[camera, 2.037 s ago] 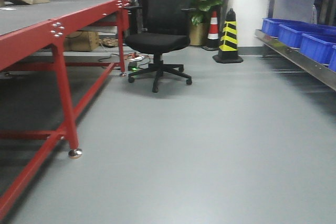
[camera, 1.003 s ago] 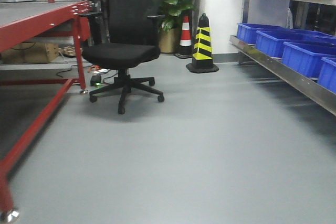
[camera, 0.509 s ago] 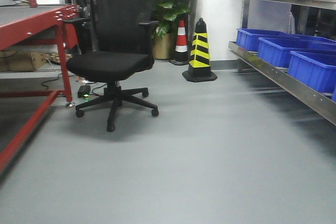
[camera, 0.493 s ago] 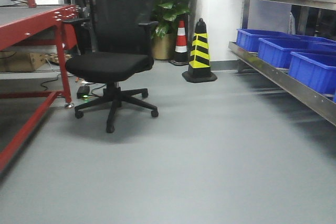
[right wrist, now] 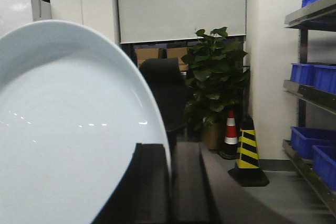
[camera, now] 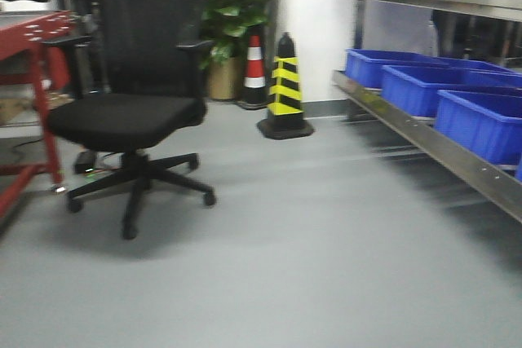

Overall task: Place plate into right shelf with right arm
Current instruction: 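Hold the plate in the right gripper while driving to the shelf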

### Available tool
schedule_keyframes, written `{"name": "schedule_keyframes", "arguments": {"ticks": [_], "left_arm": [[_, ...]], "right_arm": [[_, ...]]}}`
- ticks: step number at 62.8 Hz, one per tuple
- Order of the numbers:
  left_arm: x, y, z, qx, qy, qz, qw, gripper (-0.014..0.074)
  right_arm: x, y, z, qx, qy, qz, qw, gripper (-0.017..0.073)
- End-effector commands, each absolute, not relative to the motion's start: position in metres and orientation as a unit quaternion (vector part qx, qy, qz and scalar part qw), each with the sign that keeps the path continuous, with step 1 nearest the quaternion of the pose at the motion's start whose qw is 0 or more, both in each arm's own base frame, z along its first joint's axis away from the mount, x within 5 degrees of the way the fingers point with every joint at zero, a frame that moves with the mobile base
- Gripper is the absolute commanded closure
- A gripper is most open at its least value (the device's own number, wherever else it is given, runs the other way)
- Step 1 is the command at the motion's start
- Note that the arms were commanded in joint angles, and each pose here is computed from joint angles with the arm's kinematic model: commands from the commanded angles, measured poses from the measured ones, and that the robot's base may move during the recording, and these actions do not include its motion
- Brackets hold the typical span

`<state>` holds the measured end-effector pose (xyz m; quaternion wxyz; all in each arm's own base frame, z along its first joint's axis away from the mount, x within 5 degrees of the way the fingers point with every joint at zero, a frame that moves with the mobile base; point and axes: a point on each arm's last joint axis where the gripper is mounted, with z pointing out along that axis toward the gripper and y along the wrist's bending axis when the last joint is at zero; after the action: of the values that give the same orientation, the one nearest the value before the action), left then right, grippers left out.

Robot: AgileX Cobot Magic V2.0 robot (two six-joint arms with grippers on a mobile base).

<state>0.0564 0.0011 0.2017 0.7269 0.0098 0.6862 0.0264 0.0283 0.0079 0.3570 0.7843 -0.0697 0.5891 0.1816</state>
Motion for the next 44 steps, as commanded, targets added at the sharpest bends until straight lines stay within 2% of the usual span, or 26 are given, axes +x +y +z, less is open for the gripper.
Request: {"name": "schedule_keyframes", "arguments": {"ticks": [1,44], "left_arm": [[0.0551,0.0023,0.2074,0.004,0.654,0.029,0.756,0.064],[0.0551,0.0023,0.2074,0.004,0.654,0.029,0.756,0.064]], "right_arm": [[0.0247,0.0084,0.3729,-0.076,0.546,0.185,0.813,0.0505],[0.0247,0.0084,0.3729,-0.076,0.546,0.185,0.813,0.0505]]}}
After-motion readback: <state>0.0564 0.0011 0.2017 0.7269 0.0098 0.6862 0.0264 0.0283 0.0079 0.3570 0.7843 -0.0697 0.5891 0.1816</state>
